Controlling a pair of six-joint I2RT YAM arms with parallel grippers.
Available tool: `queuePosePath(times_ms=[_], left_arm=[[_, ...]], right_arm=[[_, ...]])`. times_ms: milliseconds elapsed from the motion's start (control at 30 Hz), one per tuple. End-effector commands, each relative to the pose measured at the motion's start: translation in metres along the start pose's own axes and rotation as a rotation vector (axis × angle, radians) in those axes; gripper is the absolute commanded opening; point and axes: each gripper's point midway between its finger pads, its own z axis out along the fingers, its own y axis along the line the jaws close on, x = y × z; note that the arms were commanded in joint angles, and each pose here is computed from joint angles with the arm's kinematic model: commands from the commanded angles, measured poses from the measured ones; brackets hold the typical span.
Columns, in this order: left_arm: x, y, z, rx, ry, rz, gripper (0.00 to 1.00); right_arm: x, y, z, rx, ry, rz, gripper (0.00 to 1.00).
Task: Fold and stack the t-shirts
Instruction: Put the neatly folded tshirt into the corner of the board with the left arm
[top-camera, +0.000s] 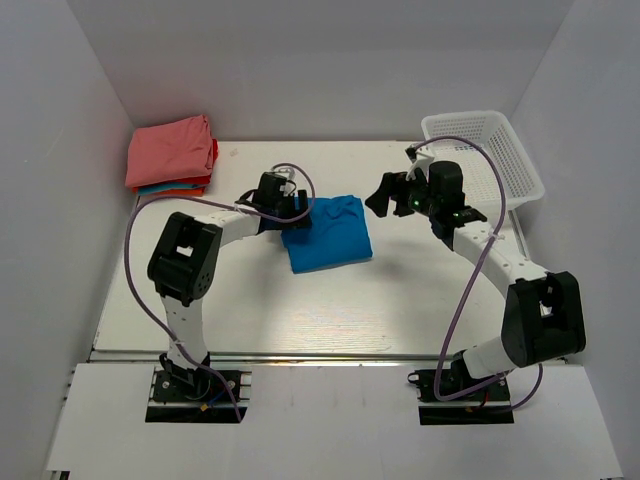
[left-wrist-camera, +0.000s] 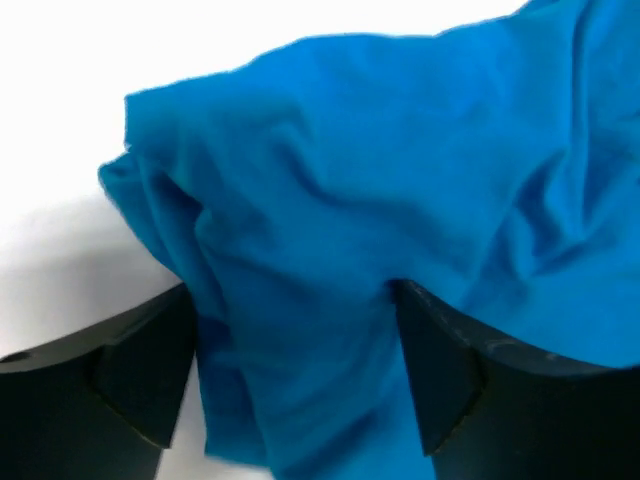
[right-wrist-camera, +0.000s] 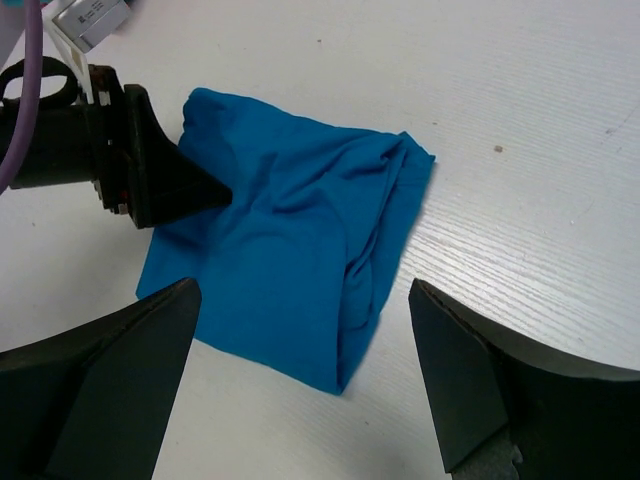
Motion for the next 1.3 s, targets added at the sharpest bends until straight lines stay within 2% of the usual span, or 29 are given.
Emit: queuePosePath(times_ms=[0, 67, 100, 167, 200, 267, 300, 333, 500, 667, 700, 733, 800, 833, 1267], left_arm=[[0.012, -0.013, 0.017, 0.081, 0.026, 0.041, 0.85], [0.016, -0.024, 0.018, 0.142, 0.016, 0.08, 0.77], [0.022, -0.025, 0.022, 0.163, 0.021, 0.081, 0.66], [0.028, -0.029, 0.026, 0.195, 0.033, 0.082, 0.54], [0.028, -0.029, 0.026, 0.195, 0.033, 0.082, 0.35], [0.032, -0.027, 0.028, 0.192, 0.04, 0.094, 0.2], [0.031, -0.026, 0.028, 0.192, 0.039, 0.105, 0.07], [0.026, -0.029, 0.024, 0.197, 0.025, 0.107, 0.0], [-0.022, -0.041, -0.005, 0.273, -0.116, 0.221, 0.0], [-0.084, -0.036, -0.042, 0.141, -0.254, 0.369, 0.0], [-0.092, -0.029, -0.047, 0.111, -0.263, 0.378, 0.0], [-0.087, -0.025, -0.049, 0.091, -0.219, 0.381, 0.0], [-0.111, -0.025, -0.063, 0.098, -0.228, 0.402, 0.0], [-0.106, -0.023, -0.066, 0.091, -0.191, 0.406, 0.0], [-0.207, 0.051, -0.124, -0.029, -0.271, 0.52, 0.0]], right_arm=[[-0.001, -0.006, -0.009, 0.04, -0.021, -0.011, 0.9], [-0.001, -0.012, -0.011, 0.076, -0.021, -0.011, 0.9], [0.001, -0.014, -0.012, 0.084, -0.017, -0.008, 0.9], [0.001, -0.017, -0.014, 0.103, -0.019, -0.012, 0.9], [0.0, -0.016, -0.016, 0.106, -0.026, -0.013, 0.9], [0.001, -0.019, -0.018, 0.127, -0.032, -0.01, 0.9], [0.0, -0.019, -0.02, 0.13, -0.037, -0.011, 0.9], [-0.001, -0.021, -0.021, 0.145, -0.043, -0.013, 0.9], [-0.003, -0.02, -0.032, 0.16, -0.066, -0.017, 0.9], [0.005, -0.021, -0.039, 0.176, -0.066, -0.012, 0.9], [0.007, -0.02, -0.042, 0.176, -0.068, -0.009, 0.9], [0.008, -0.022, -0.043, 0.185, -0.072, -0.007, 0.9], [0.007, -0.022, -0.045, 0.195, -0.084, 0.003, 0.9], [0.006, -0.023, -0.045, 0.196, -0.089, 0.003, 0.9], [0.009, -0.027, -0.04, 0.212, -0.065, 0.004, 0.9]])
